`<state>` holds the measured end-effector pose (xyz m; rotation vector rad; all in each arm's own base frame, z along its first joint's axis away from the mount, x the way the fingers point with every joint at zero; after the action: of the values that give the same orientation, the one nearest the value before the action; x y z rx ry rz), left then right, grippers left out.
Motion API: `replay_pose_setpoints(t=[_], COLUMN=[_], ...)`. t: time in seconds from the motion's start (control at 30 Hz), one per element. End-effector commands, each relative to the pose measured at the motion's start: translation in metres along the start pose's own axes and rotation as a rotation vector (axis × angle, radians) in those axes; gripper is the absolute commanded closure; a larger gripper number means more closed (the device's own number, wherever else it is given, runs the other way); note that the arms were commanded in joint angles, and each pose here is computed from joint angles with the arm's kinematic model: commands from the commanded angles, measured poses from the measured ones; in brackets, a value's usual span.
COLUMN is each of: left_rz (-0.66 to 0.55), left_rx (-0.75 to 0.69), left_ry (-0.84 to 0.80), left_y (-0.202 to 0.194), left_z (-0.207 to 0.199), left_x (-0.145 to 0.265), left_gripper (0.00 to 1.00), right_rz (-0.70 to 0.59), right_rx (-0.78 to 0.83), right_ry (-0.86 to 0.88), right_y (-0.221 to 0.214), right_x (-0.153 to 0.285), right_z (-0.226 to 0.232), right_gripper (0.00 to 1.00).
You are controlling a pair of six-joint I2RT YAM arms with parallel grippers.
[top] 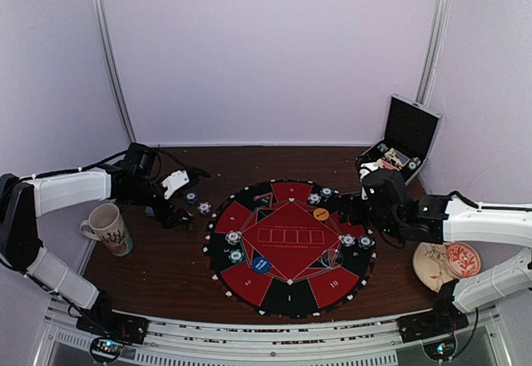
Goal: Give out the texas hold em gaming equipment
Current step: Pick up the pile of poker chips from the pile of poker chips.
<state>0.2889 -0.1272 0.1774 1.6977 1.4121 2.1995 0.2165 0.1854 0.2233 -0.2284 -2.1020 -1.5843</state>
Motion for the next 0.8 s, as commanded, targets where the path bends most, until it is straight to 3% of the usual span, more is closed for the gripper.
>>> replay_pose_setpoints(t=[0.0,0.77], left_rz=[0.015,0.059], left_rx=[-0.001,0.085], left_ry=[-0.015,-0.089], left_y=[0.000,-0.007], left_z=[0.009,0.034], left_x=[-0.006,-0.040], left_gripper=[0.12,0.25], right_rz=[-0.019,-0.010], right_rx=[-0.013,0.000], right_ry=[-0.022,-0.020], right_y=[-0.001,-0.003], right_x=[0.003,0.001], right_z=[-0.003,-0.001], right_gripper=[0.03,0.04])
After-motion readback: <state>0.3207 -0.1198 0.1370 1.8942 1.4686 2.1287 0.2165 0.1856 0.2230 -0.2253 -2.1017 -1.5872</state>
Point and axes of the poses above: each gripper's point midway between its finger pads, its own x axis back along the fingers, its own z axis along the line the jaws close on, y = z × x, the point moved 9 cm from there along x, back along the fingers, and after that the axes turned 15 degrees about x, right-handed, at the moved point
